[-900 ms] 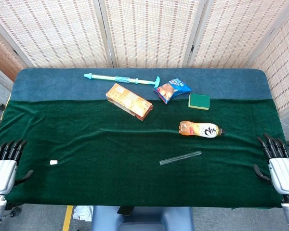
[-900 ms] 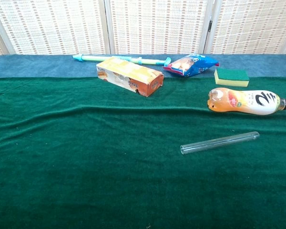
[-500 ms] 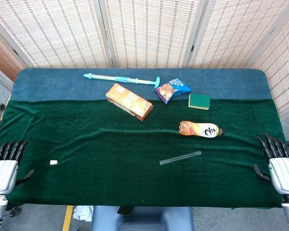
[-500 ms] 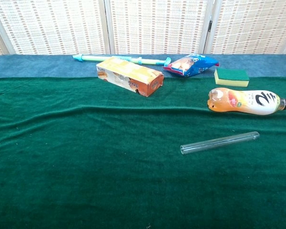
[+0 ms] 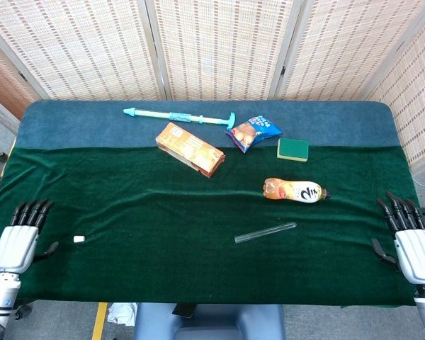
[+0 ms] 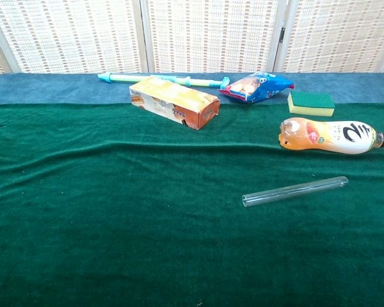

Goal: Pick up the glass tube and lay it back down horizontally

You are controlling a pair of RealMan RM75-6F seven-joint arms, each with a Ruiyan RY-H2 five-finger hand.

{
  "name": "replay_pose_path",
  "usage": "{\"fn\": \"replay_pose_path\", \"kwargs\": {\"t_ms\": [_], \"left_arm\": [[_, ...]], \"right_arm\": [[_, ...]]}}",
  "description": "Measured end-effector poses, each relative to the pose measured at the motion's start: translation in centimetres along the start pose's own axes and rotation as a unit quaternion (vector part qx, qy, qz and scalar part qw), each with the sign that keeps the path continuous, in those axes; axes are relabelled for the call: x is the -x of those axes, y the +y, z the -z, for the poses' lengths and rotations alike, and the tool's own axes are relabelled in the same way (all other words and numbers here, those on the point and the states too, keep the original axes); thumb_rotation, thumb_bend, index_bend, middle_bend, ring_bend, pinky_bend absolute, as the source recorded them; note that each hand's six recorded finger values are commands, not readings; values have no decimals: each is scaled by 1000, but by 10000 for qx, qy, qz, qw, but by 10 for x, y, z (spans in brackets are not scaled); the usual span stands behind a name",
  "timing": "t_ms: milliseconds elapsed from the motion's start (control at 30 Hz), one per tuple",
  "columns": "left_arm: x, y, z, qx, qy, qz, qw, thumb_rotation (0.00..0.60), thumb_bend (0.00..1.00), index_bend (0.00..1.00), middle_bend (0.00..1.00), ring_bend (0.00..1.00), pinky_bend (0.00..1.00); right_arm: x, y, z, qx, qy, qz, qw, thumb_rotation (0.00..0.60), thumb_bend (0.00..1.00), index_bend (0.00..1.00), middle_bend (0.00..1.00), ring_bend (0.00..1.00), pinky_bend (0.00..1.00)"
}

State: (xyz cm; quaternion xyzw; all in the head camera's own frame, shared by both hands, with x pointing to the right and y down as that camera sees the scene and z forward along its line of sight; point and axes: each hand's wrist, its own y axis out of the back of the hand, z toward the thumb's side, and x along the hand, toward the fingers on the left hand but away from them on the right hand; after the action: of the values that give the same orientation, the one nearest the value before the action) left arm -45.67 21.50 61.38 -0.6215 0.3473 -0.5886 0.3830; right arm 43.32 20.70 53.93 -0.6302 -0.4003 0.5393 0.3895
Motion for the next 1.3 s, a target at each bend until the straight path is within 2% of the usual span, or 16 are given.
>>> {"fn": "replay_pose_path", "kwargs": {"t_ms": [233, 500, 900, 1300], "left_arm": [[-21, -21, -4, -67, -102, 211, 9997, 600, 302, 81, 99, 63, 0], [-35, -43, 2, -226, 21, 414, 9989, 600, 303, 78, 99, 63, 0], [-37, -59, 18, -480, 290, 638, 9964, 600, 304, 66, 99, 59, 0], [-43, -75, 18, -430, 377, 779, 9953, 600, 305, 66, 99, 59, 0]], "right_arm": [[1, -1, -2, 32, 31, -33, 10000, 600, 430, 0, 21, 51, 0], [1, -4, -3, 80, 53, -62, 9999, 600, 430, 0, 21, 53, 0], [-2, -4, -3, 116, 55, -58, 9999, 600, 430, 0, 21, 55, 0], [-4, -4, 0, 129, 18, -64, 9999, 600, 430, 0, 21, 57, 0]]}}
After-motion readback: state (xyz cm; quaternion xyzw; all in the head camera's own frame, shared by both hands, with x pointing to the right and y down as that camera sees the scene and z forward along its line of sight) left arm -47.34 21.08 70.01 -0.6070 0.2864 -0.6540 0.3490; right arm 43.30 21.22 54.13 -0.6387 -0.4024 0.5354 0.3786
